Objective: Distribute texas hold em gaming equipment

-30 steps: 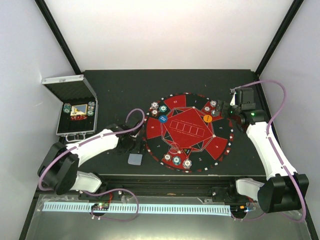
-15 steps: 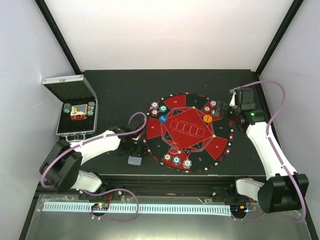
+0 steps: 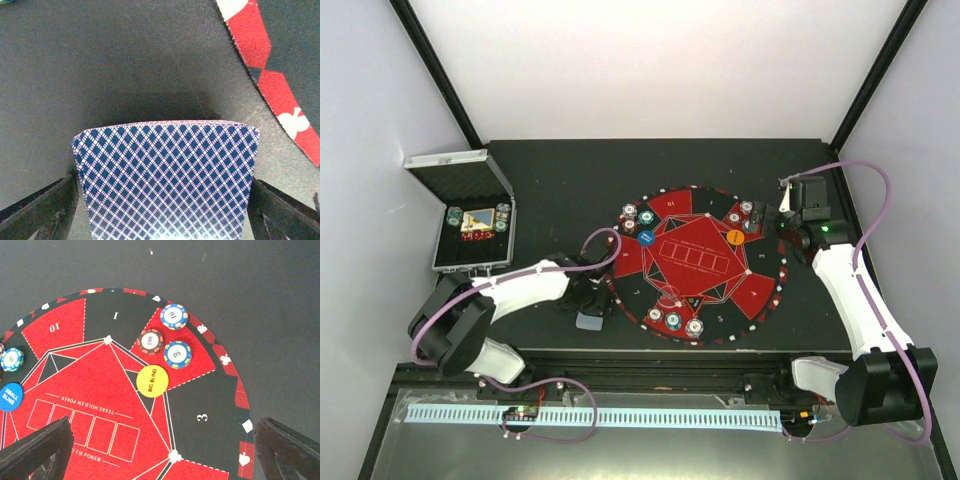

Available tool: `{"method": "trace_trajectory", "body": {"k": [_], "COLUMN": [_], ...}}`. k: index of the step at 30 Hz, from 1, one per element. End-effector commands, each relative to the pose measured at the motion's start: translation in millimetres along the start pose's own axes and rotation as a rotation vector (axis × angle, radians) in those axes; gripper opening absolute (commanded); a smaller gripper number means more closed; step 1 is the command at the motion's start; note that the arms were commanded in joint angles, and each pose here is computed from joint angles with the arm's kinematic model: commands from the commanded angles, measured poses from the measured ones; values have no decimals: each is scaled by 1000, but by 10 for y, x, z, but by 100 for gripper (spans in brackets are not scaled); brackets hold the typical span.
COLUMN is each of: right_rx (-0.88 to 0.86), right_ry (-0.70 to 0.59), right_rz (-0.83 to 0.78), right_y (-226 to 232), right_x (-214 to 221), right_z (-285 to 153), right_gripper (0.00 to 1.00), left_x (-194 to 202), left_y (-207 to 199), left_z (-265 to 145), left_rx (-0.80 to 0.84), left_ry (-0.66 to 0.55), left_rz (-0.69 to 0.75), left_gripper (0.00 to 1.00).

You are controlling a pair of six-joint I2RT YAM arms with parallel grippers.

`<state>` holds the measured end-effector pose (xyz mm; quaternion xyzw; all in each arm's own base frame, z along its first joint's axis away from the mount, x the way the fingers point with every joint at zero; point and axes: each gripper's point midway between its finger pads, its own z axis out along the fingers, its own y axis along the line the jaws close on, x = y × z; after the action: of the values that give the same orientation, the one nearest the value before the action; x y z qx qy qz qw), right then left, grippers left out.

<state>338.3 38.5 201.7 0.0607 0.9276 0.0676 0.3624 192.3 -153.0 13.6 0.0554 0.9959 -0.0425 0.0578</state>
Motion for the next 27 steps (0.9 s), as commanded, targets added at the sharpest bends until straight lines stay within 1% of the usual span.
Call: {"method": "trace_trajectory", "body": {"k": [1,3,15,27], "right_rx": [-1,0,0,-1], "right_ry": [-9,-7,-10,-12], "right_rz": [-3,-3,-1,-2], "right_y": [-11,-14,-15,-9], "right_x": [-6,-4,-10,-16], "right_z": [-4,0,-7,-27], "right_gripper": [100,100,100,100], "left_x": [14,23,145,221], "left_y": [29,29,17,114], "left_z": [67,72,101,131], "left_rx": [-46,-57,-104,-154], "left_ry": [20,23,59,88], "left_rz": [10,13,55,38], "left_gripper": [91,88,85,74]}}
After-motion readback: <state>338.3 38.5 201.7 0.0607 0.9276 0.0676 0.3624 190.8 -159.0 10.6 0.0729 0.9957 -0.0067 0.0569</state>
